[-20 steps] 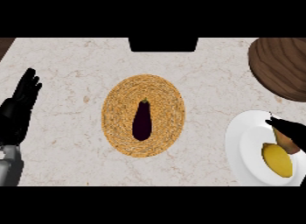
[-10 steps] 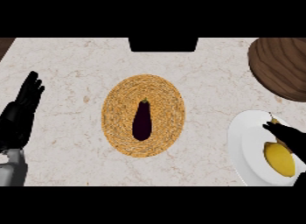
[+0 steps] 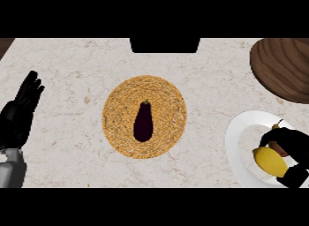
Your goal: Pick the lemon from the plate and place it in the bowl
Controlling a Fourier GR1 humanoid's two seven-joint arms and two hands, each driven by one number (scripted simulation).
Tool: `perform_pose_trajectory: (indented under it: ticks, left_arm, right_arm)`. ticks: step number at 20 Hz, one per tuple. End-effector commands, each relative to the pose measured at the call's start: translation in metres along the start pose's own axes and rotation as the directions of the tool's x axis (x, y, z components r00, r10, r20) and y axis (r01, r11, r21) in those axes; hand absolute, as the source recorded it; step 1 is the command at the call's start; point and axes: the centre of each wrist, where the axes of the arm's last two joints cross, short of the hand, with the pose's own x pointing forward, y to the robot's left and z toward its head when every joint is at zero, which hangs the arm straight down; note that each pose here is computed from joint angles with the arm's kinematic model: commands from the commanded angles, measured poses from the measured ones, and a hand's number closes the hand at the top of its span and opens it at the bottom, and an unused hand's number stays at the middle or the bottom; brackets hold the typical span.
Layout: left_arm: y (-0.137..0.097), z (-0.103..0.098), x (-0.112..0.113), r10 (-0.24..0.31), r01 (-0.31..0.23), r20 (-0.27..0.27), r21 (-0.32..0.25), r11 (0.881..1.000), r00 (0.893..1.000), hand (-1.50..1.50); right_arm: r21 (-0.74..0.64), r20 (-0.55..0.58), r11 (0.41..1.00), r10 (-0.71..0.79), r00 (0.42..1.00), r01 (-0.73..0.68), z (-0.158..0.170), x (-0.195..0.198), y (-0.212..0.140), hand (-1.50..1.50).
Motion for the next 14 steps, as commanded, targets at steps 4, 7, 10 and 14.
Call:
perform_pose_trajectory:
  ticks: [4, 7, 10, 14]
  left_arm:
    - [-0.003, 0.004, 0.015, -0.007, 0.007, 0.016, -0.009, 1.000, 1.000, 0.00]
    - [-0.002, 0.007, -0.005, -0.006, 0.006, 0.009, 0.004, 1.000, 1.000, 0.00]
    - [-0.002, 0.002, 0.004, 0.012, -0.012, 0.010, 0.000, 1.000, 1.000, 0.00]
    - [-0.001, -0.001, -0.004, -0.002, 0.002, 0.004, -0.007, 1.000, 1.000, 0.00]
  right_arm:
    - [0.007, 0.068, 1.000, -0.025, 0.997, 0.025, -0.034, 0.004, 0.003, 1.50]
    - [-0.010, 0.073, 0.999, -0.038, 0.997, 0.039, -0.030, 0.001, 0.017, 1.50]
    - [-0.098, 0.048, 0.995, -0.012, 0.999, 0.017, -0.014, -0.017, 0.022, 1.50]
    - [-0.140, 0.266, 0.987, 0.118, 0.957, -0.083, -0.038, 0.014, -0.031, 1.50]
